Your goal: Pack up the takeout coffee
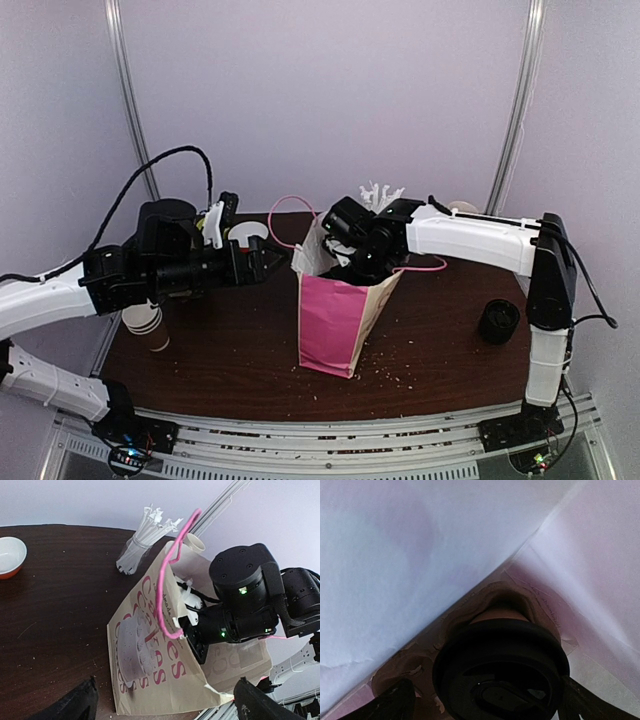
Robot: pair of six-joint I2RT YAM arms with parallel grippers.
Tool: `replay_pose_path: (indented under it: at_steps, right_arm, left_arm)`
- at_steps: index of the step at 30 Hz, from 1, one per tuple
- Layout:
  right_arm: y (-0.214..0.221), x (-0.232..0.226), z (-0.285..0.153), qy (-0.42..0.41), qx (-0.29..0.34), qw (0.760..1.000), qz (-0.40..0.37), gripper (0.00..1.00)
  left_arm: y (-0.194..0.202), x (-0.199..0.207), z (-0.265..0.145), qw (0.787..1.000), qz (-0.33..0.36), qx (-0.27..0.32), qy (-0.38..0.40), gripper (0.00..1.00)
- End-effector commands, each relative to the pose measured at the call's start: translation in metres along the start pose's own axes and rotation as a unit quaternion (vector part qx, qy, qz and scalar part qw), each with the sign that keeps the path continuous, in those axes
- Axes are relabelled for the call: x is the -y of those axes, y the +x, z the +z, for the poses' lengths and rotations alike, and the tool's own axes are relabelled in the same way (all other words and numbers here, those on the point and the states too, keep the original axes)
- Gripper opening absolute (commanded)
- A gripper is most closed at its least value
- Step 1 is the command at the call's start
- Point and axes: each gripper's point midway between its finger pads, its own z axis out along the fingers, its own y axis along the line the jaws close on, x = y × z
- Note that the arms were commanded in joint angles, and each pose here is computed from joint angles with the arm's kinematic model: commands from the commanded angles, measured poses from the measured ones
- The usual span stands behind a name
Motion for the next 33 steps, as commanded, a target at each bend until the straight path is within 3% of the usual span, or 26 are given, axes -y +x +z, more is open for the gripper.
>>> replay_pose_path:
  at_steps: [1,5,11,29,33]
  right_arm:
    - [0.006,0.002,0.007,0.012,-0.005,1.0,0.0,1.0]
    - [0.007,0.001,0.007,0.012,-0.005,1.0,-0.002,1.0]
    - [0.007,0.001,0.004,0.012,-0.003,1.0,-0.004,1.0]
    - [-0.008,-0.006,-0.018,-0.007,0.029,0.999,0.011,1.0]
    - [-0.014,-0.008,-0.029,-0.015,0.045,0.999,0.017,1.0]
  left_arm:
    - [-0.016,0.021,0.006,0.999,-0.003,0.015,0.03,0.98]
    - [-0.015,0.025,0.021,1.0,0.006,-0.004,0.021,0.96]
    - [-0.011,0.032,0.04,0.999,0.02,-0.027,0.03,0.83]
    - [0.007,0.016,0.055,0.997,0.042,-0.06,-0.002,0.02]
    - [0.01,0.01,0.058,0.997,0.046,-0.064,-0.014,0.0]
